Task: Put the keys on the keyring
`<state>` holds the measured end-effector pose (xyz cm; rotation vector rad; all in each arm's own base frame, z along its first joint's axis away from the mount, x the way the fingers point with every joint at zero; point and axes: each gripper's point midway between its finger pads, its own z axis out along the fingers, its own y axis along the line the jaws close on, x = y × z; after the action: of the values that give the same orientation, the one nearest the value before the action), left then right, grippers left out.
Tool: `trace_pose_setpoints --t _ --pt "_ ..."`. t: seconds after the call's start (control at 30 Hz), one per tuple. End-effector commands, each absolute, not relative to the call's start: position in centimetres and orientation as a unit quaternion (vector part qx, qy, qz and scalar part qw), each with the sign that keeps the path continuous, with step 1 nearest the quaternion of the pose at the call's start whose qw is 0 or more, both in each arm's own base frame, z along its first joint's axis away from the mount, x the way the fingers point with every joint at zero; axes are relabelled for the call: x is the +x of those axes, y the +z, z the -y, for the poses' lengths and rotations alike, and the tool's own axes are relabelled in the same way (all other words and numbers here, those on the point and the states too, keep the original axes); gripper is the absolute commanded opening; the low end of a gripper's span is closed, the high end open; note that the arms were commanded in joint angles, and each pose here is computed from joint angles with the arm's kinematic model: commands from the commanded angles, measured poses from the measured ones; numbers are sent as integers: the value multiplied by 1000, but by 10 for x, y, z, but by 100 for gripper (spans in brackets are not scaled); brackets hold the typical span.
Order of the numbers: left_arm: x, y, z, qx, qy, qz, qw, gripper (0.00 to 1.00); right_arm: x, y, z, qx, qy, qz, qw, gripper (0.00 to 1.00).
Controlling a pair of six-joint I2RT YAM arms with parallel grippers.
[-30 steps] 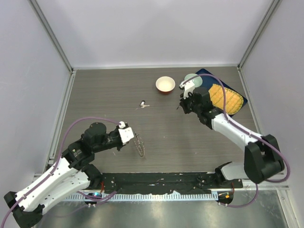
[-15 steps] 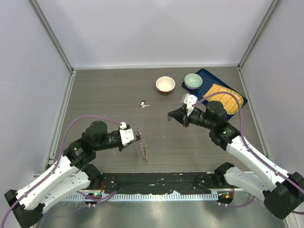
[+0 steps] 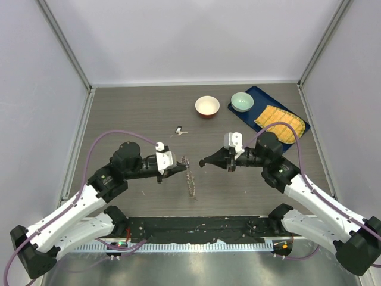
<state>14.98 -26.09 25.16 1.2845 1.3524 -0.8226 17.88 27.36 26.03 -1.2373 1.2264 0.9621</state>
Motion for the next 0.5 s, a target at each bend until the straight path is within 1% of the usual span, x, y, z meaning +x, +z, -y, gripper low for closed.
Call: trace_pose_setpoints --t 0.0,0.47 --pt "147 300 275 538 -372 -501 567 0 163 281 -276 -546 412 -458 568 1" --pt "146 292 283 547 -389 -499 548 0 146 276 -291 -575 432 -429 547 1"
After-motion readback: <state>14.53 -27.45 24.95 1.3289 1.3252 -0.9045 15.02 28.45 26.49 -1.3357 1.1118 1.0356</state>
